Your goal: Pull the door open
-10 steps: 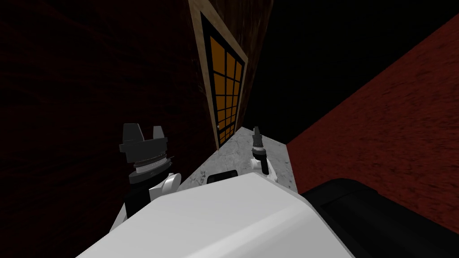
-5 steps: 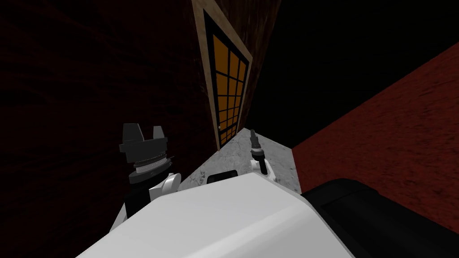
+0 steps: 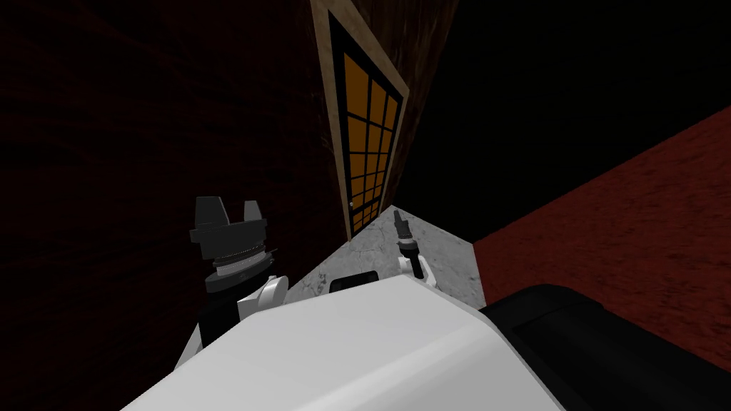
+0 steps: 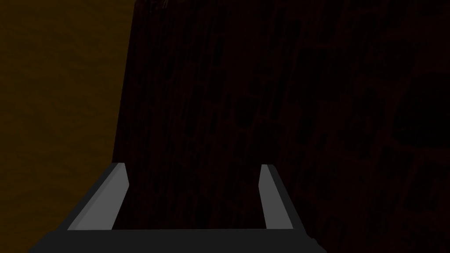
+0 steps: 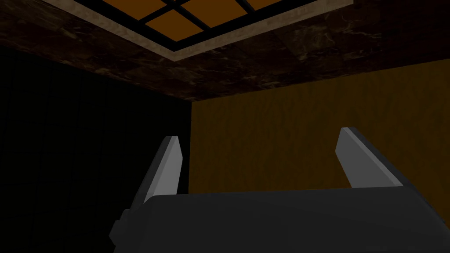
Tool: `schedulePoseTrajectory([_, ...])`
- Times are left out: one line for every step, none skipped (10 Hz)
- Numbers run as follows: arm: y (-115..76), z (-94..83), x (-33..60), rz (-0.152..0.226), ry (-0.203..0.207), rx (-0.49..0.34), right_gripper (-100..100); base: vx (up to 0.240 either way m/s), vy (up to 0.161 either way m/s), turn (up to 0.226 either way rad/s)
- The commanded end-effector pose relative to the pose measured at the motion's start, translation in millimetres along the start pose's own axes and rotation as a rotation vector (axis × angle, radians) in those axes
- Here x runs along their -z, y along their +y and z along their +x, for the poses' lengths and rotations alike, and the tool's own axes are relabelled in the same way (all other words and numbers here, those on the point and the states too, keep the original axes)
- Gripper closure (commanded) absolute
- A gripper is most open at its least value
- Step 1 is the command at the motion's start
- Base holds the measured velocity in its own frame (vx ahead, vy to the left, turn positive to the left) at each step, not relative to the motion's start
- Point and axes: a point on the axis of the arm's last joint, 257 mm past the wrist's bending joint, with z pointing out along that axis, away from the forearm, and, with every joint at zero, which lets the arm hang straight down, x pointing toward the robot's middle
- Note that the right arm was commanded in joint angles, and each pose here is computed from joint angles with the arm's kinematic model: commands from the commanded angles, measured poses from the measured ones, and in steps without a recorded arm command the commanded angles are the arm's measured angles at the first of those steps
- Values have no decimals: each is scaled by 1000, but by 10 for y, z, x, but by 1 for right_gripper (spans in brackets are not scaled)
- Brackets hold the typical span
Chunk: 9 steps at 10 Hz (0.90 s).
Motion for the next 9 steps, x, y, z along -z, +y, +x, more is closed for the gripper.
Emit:
schedulePoseTrajectory([-78, 84, 41, 9, 24, 37, -100, 46, -56, 93])
schedulePoseTrajectory([-119, 137, 72, 14, 38, 58, -100, 46, -56, 87])
schedulePoseTrajectory([-160, 190, 104, 19, 53, 79, -100, 50, -60, 112])
schedulePoseTrajectory([-241, 299, 172, 29, 83, 121, -100, 77, -70, 147])
schedulePoseTrajectory([-281, 354, 208, 34, 98, 142, -100, 71, -68, 153])
schedulePoseTrajectory([-359, 462, 283, 41, 129, 182, -100, 63, -70, 188])
schedulePoseTrajectory([-397, 517, 321, 45, 145, 202, -100, 60, -83, 148])
schedulePoseTrajectory([-471, 625, 402, 52, 177, 240, -100, 94, -97, 152])
schedulePoseTrajectory([-506, 680, 444, 55, 192, 259, -100, 82, -77, 114])
